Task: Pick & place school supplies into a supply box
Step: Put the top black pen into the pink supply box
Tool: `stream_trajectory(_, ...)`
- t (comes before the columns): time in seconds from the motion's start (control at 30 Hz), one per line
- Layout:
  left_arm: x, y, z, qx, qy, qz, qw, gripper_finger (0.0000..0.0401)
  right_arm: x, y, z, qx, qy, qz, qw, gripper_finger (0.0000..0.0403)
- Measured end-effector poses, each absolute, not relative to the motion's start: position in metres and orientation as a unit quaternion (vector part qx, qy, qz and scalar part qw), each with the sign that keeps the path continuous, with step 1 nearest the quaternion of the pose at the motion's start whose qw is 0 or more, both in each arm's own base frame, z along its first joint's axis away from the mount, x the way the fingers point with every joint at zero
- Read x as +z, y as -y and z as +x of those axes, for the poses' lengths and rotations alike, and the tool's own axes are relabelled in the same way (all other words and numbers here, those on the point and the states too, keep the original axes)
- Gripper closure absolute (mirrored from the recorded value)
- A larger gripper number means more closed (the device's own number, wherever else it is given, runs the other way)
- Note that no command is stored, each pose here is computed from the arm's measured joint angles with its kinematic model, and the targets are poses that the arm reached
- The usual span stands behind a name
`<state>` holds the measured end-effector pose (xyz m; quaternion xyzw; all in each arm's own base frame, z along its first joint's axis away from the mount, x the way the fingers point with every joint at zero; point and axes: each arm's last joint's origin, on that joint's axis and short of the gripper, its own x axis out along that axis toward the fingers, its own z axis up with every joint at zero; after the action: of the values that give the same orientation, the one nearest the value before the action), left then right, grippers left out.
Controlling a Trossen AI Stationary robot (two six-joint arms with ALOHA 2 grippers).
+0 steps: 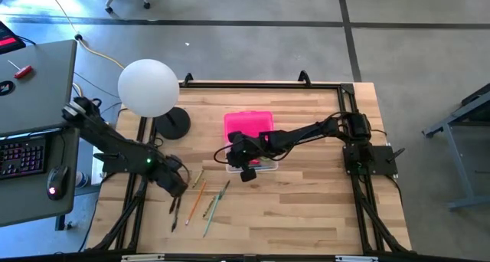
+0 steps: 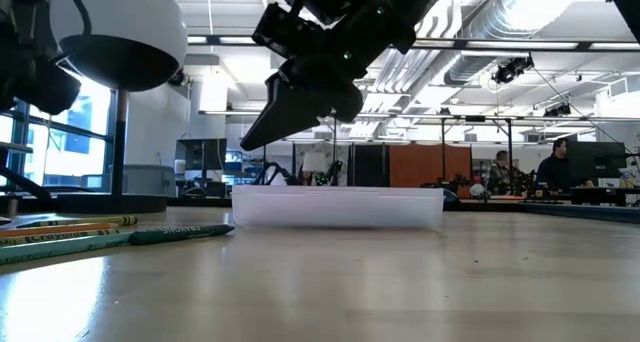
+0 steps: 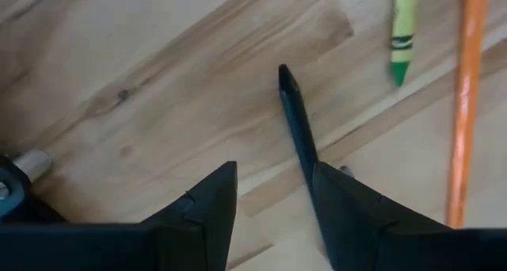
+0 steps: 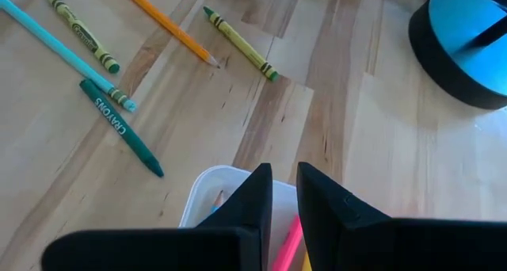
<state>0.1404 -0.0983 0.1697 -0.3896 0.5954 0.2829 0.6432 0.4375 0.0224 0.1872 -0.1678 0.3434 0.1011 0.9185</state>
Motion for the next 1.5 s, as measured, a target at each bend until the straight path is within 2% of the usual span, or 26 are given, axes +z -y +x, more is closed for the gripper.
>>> stream_trajectory(0.63, 0.155, 0.107, 0.154, 0.296, -0.585, -0.394, 0.644, 0.0203, 0.186, -0.022, 0.436, 0.096, -0.354, -0.15, 0.918, 0.0366)
stream_trajectory(1.03, 0.137, 0.11, 0.159, 0.353, -0.587, -0.388, 0.617, 0.021, 0.185, -0.022, 0.436, 0.095, -0.356, -0.148, 0.918, 0.0366)
stream_trajectory(1.13, 0.136, 0.11, 0.159, 0.357, -0.584, -0.385, 0.619, 0.0235, 0.185, -0.022, 0.436, 0.095, -0.356, -0.148, 0.918, 0.0368)
stream_trajectory(1.4, 0.136, 0.109, 0.16, 0.362, -0.566, -0.381, 0.635, 0.0356, 0.185, -0.024, 0.436, 0.096, -0.356, -0.147, 0.918, 0.0367)
stream_trajectory(1.5, 0.136, 0.109, 0.161, 0.361, -0.557, -0.372, 0.649, 0.0386, 0.185, -0.031, 0.435, 0.105, -0.355, -0.151, 0.917, 0.0371)
